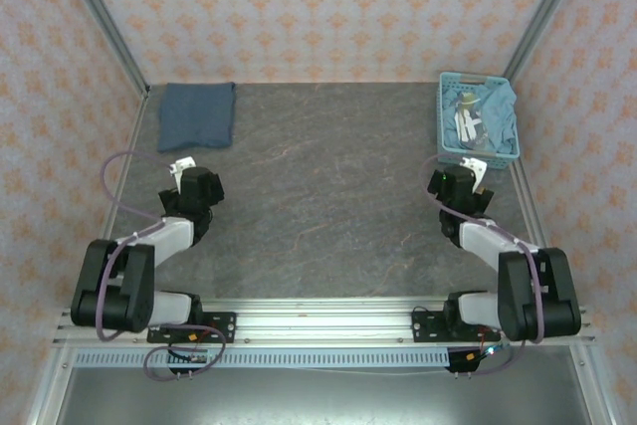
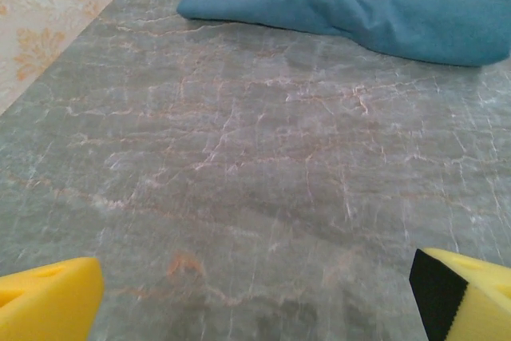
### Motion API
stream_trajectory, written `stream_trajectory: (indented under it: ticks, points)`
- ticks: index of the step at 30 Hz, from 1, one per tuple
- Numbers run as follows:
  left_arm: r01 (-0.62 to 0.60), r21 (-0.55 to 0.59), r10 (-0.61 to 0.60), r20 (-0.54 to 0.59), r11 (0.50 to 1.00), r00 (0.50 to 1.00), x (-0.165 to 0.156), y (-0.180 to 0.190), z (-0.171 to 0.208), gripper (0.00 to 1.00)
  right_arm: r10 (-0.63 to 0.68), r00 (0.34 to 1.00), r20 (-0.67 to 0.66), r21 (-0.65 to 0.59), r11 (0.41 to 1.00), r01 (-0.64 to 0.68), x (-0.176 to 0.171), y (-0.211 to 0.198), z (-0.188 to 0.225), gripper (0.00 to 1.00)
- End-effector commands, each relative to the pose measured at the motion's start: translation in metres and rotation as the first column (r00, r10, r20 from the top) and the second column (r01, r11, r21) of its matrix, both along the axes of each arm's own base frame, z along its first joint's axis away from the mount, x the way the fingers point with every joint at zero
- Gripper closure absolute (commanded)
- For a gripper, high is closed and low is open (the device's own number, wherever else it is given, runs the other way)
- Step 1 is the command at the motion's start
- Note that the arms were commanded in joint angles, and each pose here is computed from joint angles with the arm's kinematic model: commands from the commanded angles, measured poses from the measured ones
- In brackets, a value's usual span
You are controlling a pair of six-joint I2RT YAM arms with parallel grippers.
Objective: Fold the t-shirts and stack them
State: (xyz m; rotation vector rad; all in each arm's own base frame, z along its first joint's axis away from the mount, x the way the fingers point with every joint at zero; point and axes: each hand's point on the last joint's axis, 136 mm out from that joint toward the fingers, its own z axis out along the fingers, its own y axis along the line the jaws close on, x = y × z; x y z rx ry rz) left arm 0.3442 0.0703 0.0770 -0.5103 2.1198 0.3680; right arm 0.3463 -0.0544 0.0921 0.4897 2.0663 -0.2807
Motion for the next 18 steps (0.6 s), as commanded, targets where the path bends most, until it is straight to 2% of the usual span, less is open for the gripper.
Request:
stream_trajectory:
  ticks: [1, 5, 7, 9, 11, 13, 18]
  points:
    - [0.055, 0.019, -0.057, 0.154, 0.998, 0.986, 0.037, 0.000, 0.037, 0.00, 0.021, 0.988, 0.156, 0.035, 0.999, -0.026, 0.027, -0.002, 0.022, 0.01]
    - [0.067, -0.015, -0.063, 0.197, 0.998, 0.978, 0.035, 0.004, 0.035, 0.00, 0.029, 0.984, 0.178, 0.045, 0.998, -0.038, 0.039, -0.007, 0.014, 0.01]
    - [0.074, -0.003, -0.071, 0.269, 0.997, 0.961, 0.025, 0.003, 0.039, 0.00, 0.088, 0.982, 0.169, 0.046, 0.994, -0.097, 0.042, 0.002, 0.013, 0.01]
    - [0.019, 0.006, -0.020, 0.351, 1.000, 0.936, 0.006, 0.009, 0.041, 0.00, 0.121, 0.969, 0.215, 0.040, 0.990, -0.132, 0.036, 0.008, 0.009, 0.01]
    - [-0.027, 0.017, 0.018, 0.387, 1.000, 0.922, -0.004, 0.013, 0.041, 0.00, 0.078, 0.959, 0.273, 0.037, 0.995, -0.092, 0.024, 0.001, 0.003, 0.01]
    - [-0.019, 0.018, 0.012, 0.359, 1.000, 0.933, 0.001, 0.012, 0.039, 0.00, 0.070, 0.947, 0.313, 0.030, 0.996, -0.083, 0.020, 0.000, 0.007, 0.01]
    - [0.022, 0.041, -0.033, 0.303, 0.999, 0.952, 0.014, 0.004, 0.037, 0.00, 0.138, 0.976, 0.168, 0.024, 0.989, -0.144, 0.044, 0.012, -0.003, 0.01]
